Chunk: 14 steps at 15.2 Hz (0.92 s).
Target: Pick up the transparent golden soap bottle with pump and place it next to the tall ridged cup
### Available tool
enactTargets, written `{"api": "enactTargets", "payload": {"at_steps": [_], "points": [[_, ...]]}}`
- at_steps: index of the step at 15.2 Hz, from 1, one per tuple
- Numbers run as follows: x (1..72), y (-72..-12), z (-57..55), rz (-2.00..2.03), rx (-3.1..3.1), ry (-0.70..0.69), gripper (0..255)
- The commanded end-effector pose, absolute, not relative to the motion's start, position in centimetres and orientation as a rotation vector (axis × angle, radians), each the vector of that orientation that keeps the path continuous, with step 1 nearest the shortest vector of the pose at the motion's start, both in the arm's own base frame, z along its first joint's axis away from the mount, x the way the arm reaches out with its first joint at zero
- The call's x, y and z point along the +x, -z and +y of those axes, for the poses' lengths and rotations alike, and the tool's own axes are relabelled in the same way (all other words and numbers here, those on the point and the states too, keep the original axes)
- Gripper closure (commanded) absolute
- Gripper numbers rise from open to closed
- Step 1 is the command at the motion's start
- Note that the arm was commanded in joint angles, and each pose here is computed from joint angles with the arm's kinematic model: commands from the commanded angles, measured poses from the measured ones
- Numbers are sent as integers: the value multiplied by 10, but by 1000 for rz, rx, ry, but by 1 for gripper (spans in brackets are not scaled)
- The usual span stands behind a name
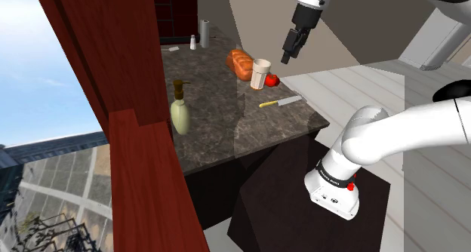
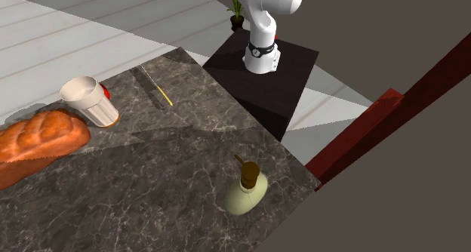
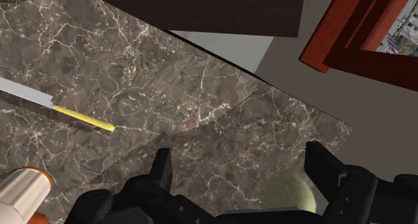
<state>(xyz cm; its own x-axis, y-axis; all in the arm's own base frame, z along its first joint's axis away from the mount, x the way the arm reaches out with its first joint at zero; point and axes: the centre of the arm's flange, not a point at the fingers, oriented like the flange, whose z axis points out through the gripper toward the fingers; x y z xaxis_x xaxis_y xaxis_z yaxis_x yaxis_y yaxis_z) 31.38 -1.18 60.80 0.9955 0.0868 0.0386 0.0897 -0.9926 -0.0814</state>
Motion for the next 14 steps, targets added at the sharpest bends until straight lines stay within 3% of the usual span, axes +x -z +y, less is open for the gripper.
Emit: {"api": "enactTargets", "payload": {"at_steps": [1,14], "points": [[314,-608,-12,-135,-3055,53,0],[393,-519,101,98,-3062,236,0]]}}
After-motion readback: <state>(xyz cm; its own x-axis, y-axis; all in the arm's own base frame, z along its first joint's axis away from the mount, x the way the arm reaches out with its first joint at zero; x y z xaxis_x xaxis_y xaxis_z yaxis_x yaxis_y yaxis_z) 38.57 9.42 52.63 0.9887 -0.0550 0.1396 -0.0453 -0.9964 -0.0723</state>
